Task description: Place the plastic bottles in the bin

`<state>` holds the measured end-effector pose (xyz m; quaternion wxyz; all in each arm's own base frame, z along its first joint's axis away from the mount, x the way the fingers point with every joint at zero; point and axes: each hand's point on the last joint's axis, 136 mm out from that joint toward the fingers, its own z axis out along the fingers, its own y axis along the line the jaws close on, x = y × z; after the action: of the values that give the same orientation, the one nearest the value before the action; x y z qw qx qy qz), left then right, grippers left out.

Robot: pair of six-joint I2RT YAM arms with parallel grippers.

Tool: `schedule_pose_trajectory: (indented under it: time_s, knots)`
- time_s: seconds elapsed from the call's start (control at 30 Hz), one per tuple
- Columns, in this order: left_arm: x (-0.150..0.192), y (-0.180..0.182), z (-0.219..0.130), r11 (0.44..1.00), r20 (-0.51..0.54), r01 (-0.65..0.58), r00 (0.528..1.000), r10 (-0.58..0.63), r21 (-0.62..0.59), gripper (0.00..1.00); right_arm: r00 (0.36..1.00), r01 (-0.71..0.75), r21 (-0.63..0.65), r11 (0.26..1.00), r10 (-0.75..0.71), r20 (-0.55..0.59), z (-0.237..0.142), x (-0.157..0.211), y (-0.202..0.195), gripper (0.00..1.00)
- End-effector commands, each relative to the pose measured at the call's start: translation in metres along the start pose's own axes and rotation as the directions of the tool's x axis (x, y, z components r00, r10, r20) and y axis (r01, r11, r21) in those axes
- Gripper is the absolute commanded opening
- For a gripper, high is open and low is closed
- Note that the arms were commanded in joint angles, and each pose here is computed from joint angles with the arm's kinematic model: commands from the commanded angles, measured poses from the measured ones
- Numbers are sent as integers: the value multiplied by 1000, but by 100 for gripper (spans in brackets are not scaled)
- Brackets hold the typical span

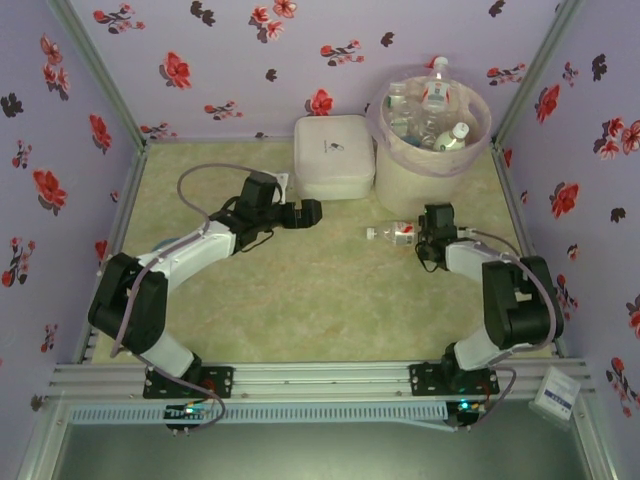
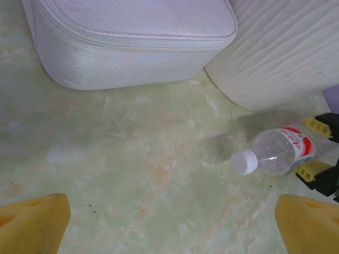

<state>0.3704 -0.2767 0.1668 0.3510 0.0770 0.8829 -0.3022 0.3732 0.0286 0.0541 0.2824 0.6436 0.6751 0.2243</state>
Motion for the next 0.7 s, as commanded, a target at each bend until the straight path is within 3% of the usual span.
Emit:
schedule_pose_trajectory:
  time_s: [0.0,0.1,0.17,0.3,0.47,0.67]
  knots:
    - [-6,1,0,1000,12,13,1000,-13,2,100,985,154,-28,988,-151,78,-37,-19,20,64]
    - [-8,1,0,1000,11,11,1000,-11,-1,100,912,391,-24,920,-384,148,-84,-30,39,63]
    - [-8,1,3,1000,5,9,1000,-9,-2,100,794,588,-26,809,-570,214,-124,-35,62,64]
    - [-8,1,10,1000,-7,15,1000,-15,4,100,547,821,-39,569,-766,339,-196,-36,105,60]
    - [-11,-3,12,999,-3,31,1000,-31,22,100,282,939,15,343,-796,536,-282,-43,167,51]
    - [-15,-7,4,999,6,27,1000,-27,29,100,58,952,185,244,-736,675,-331,-55,250,48]
